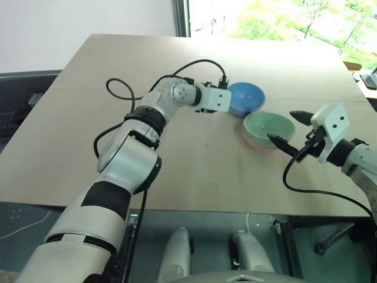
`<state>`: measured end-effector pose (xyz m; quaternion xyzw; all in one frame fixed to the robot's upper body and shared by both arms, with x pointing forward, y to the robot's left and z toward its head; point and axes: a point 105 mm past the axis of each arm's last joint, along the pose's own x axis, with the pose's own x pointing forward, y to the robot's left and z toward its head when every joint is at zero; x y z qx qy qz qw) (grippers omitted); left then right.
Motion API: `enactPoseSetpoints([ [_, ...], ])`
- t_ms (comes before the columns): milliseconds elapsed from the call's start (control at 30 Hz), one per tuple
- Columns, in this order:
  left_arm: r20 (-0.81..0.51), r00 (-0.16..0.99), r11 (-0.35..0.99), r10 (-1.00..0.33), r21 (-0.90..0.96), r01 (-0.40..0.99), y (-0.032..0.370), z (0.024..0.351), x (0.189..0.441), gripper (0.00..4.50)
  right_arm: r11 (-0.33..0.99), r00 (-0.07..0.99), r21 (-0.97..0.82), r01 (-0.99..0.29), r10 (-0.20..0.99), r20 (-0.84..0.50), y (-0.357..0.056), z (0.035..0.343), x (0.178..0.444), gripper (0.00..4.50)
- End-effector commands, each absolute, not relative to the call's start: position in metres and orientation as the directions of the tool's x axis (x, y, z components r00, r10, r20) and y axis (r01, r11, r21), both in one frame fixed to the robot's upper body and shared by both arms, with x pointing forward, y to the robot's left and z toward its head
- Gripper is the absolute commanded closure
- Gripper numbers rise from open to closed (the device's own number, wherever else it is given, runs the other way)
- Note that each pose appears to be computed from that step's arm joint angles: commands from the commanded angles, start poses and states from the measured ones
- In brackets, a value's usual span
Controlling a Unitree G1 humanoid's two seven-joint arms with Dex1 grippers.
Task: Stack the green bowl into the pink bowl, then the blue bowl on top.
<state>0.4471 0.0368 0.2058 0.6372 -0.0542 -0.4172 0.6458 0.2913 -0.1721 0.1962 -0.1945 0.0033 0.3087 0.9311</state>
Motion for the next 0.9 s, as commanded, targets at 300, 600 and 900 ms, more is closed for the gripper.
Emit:
enactPoseSetpoints([
  [300,-0.431,0.605,-0.215,-0.669,0.892,0.398,-0.011,0.215,0.437,1.77,0.757,0.839,-0.39,-0.524,0.539,-0.081,-0.177,0.203,0.285,0.0],
  [600,-0.511,0.573,-0.317,-0.641,0.856,0.41,-0.026,0.188,0.43,2.83,0.764,0.844,-0.387,-0.516,0.53,-0.079,-0.179,0.202,0.284,0.0],
  [900,-0.469,0.58,-0.255,-0.666,0.874,0.415,-0.027,0.201,0.431,4.38,0.769,0.85,-0.389,-0.507,0.521,-0.077,-0.18,0.203,0.283,0.0],
])
